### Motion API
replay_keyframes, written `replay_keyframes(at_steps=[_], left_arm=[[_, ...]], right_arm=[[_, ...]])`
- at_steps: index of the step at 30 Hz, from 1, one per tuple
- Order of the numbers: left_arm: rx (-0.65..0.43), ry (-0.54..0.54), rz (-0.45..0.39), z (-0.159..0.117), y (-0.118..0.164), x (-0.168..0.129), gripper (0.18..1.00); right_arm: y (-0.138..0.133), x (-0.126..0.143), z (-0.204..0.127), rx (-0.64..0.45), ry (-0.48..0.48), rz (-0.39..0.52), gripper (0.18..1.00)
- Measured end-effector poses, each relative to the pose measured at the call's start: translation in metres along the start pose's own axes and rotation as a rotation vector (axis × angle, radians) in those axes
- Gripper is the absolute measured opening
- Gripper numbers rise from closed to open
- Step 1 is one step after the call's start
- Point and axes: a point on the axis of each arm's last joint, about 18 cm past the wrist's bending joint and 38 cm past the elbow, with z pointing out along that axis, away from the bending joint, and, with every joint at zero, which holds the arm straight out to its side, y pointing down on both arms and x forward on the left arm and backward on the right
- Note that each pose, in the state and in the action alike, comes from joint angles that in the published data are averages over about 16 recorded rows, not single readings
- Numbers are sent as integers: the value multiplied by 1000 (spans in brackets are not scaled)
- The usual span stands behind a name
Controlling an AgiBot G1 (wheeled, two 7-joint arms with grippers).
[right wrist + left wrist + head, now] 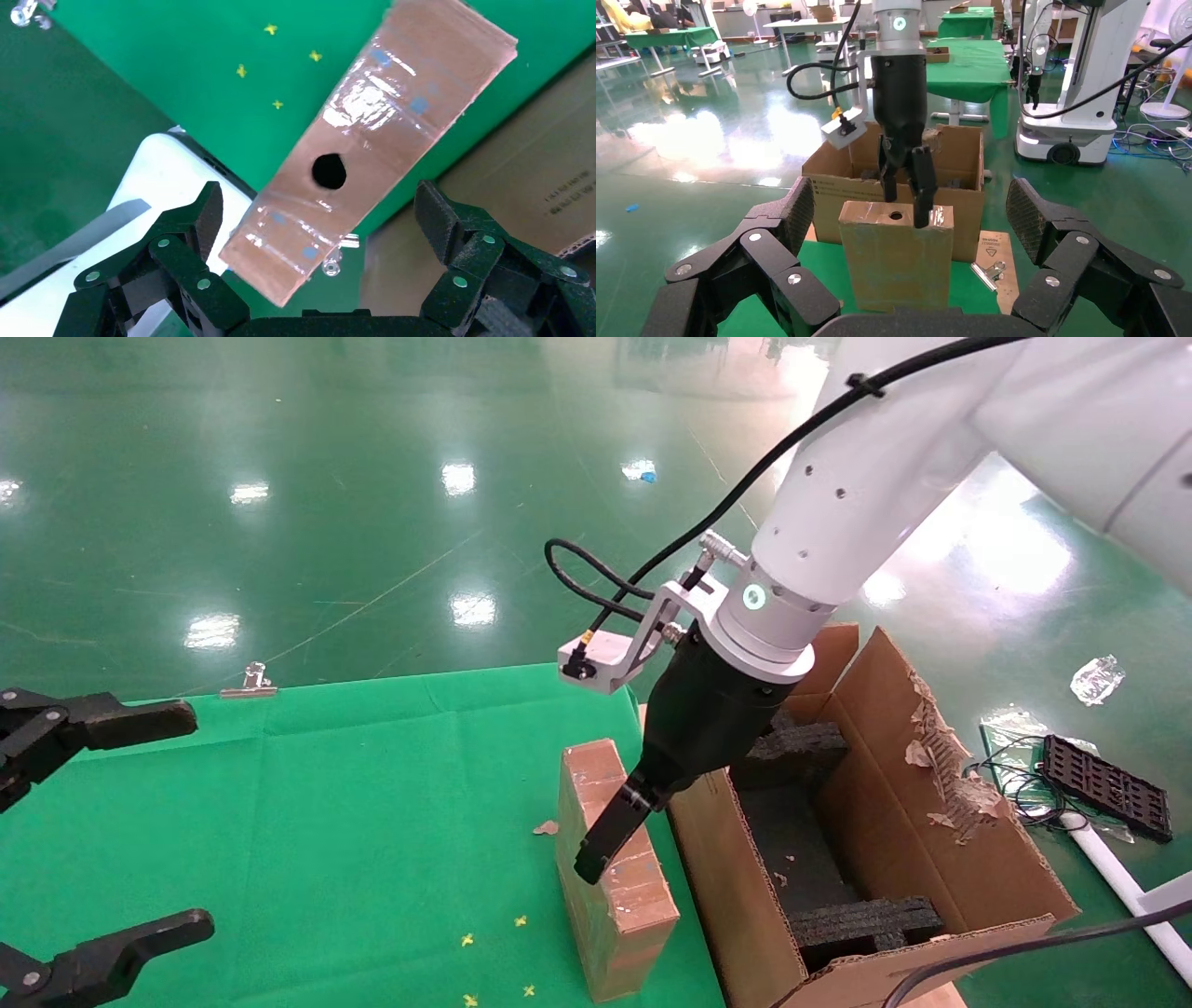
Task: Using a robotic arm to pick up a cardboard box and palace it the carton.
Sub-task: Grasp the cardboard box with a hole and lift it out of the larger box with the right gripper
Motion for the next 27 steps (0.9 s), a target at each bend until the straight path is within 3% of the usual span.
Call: replay_keyframes(at_steps=[17, 27], left_arm=[[0, 0, 0, 0, 0, 0, 996], [0, 0, 0, 0, 0, 0, 944]], right_arm=[[-7, 3, 25, -74, 33, 42, 977], [-4, 4, 33, -100, 44, 42, 869]])
